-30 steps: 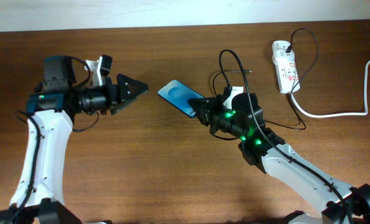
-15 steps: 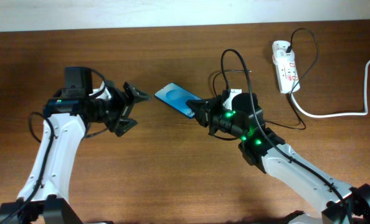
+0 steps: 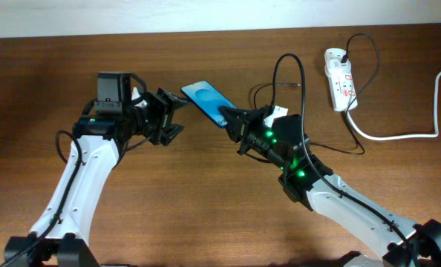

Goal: Plug charger to phone and switch on socket

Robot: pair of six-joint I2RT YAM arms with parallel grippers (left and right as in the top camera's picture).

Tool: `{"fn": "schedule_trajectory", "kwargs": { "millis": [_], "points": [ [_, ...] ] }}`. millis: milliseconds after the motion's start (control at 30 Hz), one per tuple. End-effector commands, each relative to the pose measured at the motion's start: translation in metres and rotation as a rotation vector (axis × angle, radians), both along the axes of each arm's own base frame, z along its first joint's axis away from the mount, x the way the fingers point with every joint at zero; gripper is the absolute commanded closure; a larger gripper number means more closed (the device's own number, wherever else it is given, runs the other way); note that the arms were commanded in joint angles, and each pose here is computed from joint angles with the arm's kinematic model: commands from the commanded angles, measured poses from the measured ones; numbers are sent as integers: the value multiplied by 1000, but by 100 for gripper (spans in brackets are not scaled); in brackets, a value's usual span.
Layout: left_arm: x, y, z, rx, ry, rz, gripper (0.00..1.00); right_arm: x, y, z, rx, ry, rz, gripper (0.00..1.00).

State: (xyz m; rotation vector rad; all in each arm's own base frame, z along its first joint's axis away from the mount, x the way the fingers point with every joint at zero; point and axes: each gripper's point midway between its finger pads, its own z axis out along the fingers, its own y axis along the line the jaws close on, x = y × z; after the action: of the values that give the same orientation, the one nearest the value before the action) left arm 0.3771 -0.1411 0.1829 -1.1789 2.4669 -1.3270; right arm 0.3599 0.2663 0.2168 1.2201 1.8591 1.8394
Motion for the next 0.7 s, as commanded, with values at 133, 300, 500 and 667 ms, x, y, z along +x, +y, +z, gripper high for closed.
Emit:
{"fn": "schedule_trajectory", "kwargs": {
  "millis": [133, 300, 500, 667],
  "points": [
    [-3, -11, 17, -90, -2, -24, 32, -7, 3, -31, -72, 102, 23, 96],
    [-3, -12, 18, -93, -2, -27, 30, -5, 1, -31, -77, 93, 17, 96],
    [-1, -10, 15, -71, -3, -10, 27, -9, 16, 1, 0, -16, 82, 96],
    [0, -15, 18, -86, -4, -7, 29, -16, 24, 0, 7, -4, 95, 96]
  ]
}}
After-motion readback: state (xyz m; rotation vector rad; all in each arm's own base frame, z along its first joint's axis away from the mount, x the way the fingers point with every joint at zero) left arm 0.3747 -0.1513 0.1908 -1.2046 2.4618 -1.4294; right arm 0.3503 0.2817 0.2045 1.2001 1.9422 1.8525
